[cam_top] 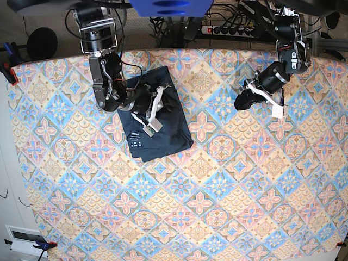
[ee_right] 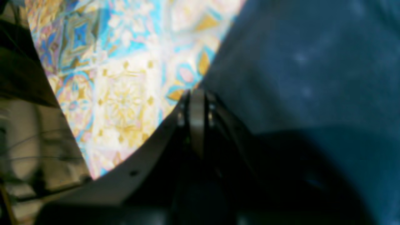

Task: Layout the t-shirt on the table in an organized manner, then fold the t-shirt properly
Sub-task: 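Drag the folded shirt with the right gripper toward the table corner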

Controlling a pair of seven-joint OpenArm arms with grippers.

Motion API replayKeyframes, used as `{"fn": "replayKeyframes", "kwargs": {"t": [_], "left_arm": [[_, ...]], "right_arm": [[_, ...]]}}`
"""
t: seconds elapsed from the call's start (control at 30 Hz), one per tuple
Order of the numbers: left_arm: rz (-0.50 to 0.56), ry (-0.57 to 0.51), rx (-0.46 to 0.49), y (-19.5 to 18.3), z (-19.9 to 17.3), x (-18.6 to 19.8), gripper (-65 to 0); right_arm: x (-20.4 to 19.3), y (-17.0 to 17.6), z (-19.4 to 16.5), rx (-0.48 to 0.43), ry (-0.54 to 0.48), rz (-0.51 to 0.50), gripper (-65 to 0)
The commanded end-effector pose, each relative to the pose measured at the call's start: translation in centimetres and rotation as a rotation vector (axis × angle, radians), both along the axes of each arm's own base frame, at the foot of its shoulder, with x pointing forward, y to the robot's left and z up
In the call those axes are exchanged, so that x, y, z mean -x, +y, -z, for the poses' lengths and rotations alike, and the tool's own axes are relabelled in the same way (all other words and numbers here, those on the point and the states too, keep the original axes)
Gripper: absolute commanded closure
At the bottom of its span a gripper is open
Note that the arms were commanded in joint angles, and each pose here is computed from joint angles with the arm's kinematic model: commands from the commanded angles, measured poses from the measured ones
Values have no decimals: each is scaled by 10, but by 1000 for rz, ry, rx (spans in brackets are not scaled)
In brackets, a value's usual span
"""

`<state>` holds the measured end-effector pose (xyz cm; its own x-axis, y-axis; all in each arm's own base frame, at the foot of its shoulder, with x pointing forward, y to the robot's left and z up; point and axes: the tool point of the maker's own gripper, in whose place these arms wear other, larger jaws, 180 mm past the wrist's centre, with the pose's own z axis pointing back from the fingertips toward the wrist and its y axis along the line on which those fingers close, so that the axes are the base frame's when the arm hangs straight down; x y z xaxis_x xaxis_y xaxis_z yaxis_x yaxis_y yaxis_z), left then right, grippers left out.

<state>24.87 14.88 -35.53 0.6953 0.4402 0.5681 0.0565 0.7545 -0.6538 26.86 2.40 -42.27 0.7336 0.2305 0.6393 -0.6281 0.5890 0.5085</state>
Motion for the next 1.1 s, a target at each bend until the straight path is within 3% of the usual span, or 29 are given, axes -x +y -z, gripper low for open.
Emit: {"fn": "replayKeyframes", "kwargs": {"t": [0.0,0.13,0.3,0.53,0.67,0.8,0.97,1.07], "left_arm": [[-4,-53,-2,4,-14,-8,0],[2,-52,-9,5,-14,-6,0],[3,-56,-7,4,-15,-7,0],[5,-53,-5,4,-15,-6,0],[5,-53,-7,4,-15,-6,0],[6,-54,-7,4,-15,-6,0],[9,-53,-6,3,-15,-6,0],[8,-53,-5,2,-15,-6,0]], "right_arm": [[-7,5,-4,-28,-6,6,-7],[10,-3,30,1,107,22,-7],[12,-18,45,133,84,-10,-6],[-5,-76,57,257,80,124,-6],[-13,-94,55,269,76,174,-6],[-47,-120,36,290,13,227,-6],[-57,-168,30,324,3,325,-6],[-86,-180,7,316,-56,369,-6]]}}
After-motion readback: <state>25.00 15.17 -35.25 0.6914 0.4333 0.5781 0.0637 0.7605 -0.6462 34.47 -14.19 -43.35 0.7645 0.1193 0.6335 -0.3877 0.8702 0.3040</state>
